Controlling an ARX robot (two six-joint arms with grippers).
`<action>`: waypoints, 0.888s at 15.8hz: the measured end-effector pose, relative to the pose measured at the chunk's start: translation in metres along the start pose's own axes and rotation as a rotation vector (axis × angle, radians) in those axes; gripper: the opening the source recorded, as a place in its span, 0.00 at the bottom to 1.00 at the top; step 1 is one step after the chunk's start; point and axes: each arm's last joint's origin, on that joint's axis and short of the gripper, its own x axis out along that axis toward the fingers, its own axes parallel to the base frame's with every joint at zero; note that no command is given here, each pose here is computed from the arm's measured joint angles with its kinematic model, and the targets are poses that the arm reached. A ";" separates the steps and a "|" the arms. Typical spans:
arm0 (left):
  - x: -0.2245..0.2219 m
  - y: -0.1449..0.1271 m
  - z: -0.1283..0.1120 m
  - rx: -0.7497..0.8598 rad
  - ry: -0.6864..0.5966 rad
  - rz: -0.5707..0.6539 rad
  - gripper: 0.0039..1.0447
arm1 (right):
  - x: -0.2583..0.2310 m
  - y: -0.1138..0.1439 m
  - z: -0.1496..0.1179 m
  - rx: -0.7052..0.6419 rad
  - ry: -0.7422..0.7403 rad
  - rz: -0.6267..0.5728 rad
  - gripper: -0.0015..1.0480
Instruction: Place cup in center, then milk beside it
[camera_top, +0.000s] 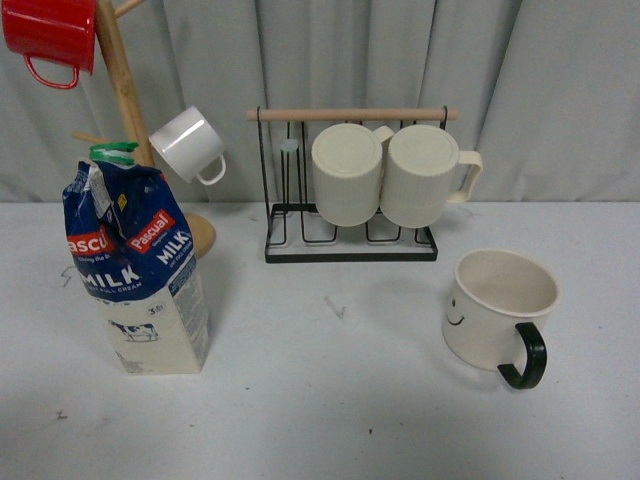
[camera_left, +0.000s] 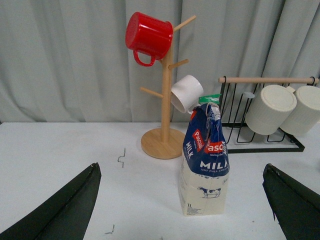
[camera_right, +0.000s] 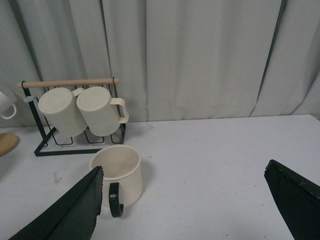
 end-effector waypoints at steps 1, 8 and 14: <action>0.000 0.000 0.000 0.000 0.000 0.000 0.94 | 0.000 0.000 0.000 0.000 0.000 0.000 0.94; 0.000 0.000 0.000 0.000 0.000 0.000 0.94 | 0.000 0.000 0.000 0.000 0.000 0.000 0.94; 0.000 0.000 0.000 0.000 0.000 0.000 0.94 | 0.000 0.000 0.000 0.000 0.000 0.000 0.94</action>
